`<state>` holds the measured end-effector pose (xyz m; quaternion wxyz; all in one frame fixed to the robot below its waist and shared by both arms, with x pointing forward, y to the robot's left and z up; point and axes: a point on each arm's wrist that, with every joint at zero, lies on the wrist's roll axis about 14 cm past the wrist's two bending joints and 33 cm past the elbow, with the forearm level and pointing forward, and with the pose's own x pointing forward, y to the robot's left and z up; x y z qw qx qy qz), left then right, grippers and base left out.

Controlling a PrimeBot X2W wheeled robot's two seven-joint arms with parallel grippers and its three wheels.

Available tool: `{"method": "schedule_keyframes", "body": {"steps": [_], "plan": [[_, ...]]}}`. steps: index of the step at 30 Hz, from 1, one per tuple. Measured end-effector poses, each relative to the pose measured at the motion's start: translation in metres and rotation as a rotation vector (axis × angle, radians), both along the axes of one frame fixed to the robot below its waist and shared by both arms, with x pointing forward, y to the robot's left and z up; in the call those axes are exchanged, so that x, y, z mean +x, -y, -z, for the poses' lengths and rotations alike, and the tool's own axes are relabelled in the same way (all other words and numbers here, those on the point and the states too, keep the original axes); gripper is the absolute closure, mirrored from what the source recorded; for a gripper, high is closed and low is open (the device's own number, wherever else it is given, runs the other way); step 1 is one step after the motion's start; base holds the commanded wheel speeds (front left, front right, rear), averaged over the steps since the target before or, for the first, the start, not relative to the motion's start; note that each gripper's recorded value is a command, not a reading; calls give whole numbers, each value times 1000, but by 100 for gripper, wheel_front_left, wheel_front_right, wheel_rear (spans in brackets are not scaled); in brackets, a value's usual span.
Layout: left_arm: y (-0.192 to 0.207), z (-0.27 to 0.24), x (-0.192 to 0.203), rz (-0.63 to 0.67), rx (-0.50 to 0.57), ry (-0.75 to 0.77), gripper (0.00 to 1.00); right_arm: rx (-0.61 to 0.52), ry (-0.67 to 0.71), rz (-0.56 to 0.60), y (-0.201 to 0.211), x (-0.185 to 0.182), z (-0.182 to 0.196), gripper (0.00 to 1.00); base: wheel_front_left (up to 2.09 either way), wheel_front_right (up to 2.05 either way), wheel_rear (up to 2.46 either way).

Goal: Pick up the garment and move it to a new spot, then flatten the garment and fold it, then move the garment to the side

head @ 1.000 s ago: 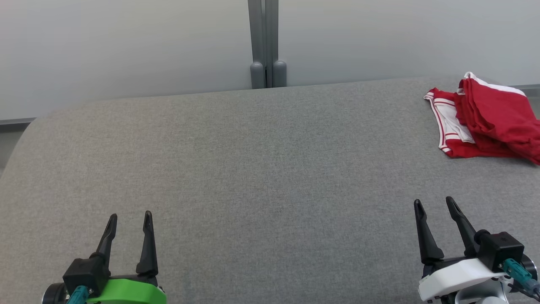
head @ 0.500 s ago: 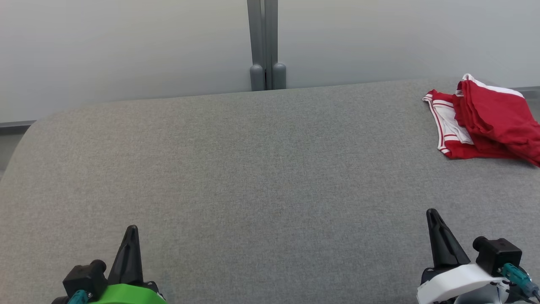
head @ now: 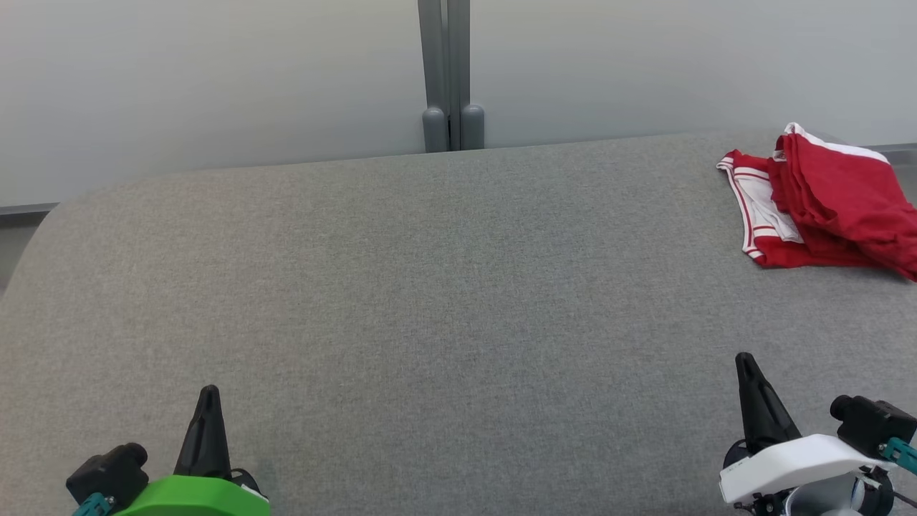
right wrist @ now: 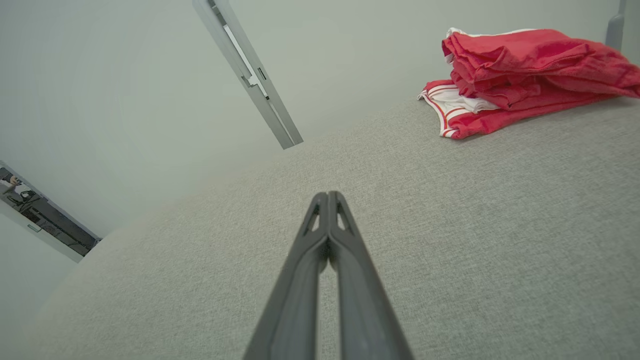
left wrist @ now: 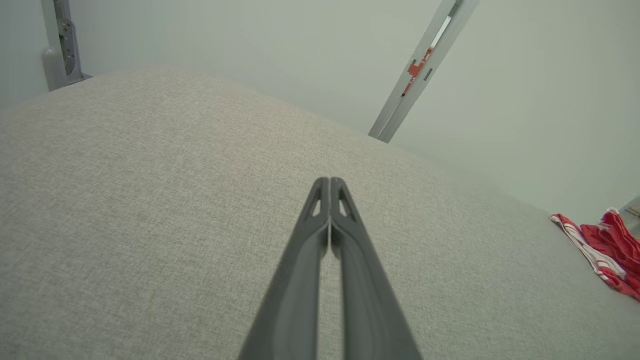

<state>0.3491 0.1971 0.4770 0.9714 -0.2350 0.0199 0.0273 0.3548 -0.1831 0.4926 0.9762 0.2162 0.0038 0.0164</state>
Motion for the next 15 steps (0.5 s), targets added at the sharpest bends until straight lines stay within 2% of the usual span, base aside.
{"method": "schedule_keyframes", "body": {"steps": [15], "plan": [[-5, -1, 7, -29, -222, -10, 100, 231, -22, 32, 7, 8, -1, 100, 0, 0, 0]]}}
